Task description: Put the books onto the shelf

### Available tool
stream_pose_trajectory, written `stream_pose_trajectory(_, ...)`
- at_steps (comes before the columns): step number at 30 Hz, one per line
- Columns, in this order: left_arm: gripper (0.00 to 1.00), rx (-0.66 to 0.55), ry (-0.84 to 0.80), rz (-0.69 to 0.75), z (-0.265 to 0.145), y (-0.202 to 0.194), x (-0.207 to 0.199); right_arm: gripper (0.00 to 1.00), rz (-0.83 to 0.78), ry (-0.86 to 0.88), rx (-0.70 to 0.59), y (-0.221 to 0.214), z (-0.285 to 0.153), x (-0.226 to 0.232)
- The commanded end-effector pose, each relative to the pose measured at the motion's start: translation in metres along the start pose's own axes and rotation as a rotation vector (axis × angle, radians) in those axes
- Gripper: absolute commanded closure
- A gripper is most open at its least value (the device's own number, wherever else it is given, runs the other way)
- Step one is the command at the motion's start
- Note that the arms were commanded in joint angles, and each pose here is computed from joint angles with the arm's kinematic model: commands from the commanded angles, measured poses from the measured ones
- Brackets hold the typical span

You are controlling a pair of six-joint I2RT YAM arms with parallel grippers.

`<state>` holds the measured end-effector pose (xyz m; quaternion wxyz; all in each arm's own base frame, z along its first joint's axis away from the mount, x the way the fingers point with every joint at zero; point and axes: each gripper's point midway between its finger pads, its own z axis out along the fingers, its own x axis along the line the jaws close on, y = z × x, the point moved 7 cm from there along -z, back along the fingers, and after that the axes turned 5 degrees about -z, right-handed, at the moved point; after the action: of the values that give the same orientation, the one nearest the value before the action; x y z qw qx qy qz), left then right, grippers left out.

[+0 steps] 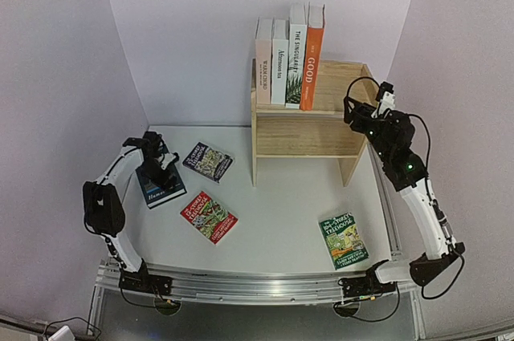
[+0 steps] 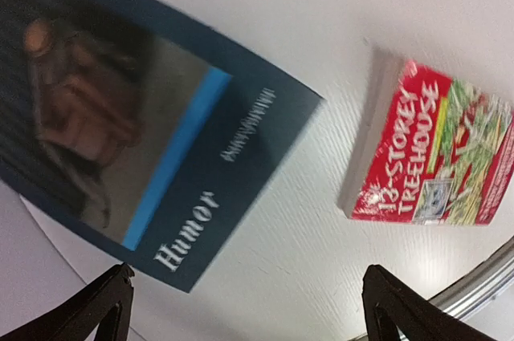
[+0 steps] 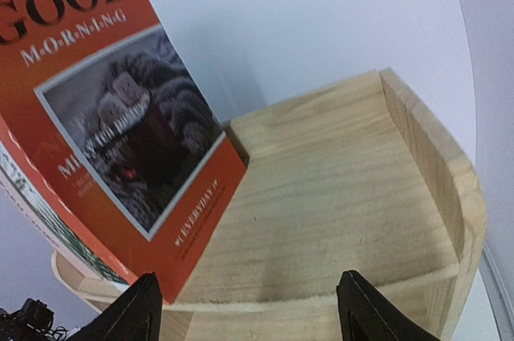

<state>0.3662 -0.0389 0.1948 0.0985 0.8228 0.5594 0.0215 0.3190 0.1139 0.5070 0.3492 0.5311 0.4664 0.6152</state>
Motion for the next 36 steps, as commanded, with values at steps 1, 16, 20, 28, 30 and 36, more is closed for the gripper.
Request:
stream_pose_trajectory(1, 0.0, 0.025, 0.266, 0.389, 0.005, -0.019, -0.033, 0.26, 0.044, 0.023, 0.15, -0.043, 0.005, 0.001)
stream_pose_trajectory(16, 0.02, 0.015, 0.671, 0.664, 0.08, -0.012, -0.036, 0.27, 0.093, 0.054, 0.295, -0.094, 0.002, 0.007)
stream_pose_trajectory(20, 0.11, 0.025, 0.725, 0.731, 0.1, -0.014, -0.031, 0.28, 0.098, 0.07, 0.319, -0.102, 0.002, 0.01)
stream_pose_trajectory(28, 0.51, 0.038, 0.712, 0.773, 0.112, -0.018, -0.031, 0.29, 0.099, 0.11, 0.348, -0.108, 0.002, 0.02)
stream_pose_trajectory(30, 0.73, 0.043, 0.7, 0.776, 0.113, -0.02, -0.032, 0.29, 0.1, 0.129, 0.361, -0.111, 0.002, 0.024)
stream_pose_trajectory(36, 1.0, 0.01, 0.68, 0.773, 0.101, -0.02, -0.035, 0.29, 0.093, 0.162, 0.4, -0.117, -0.002, 0.029)
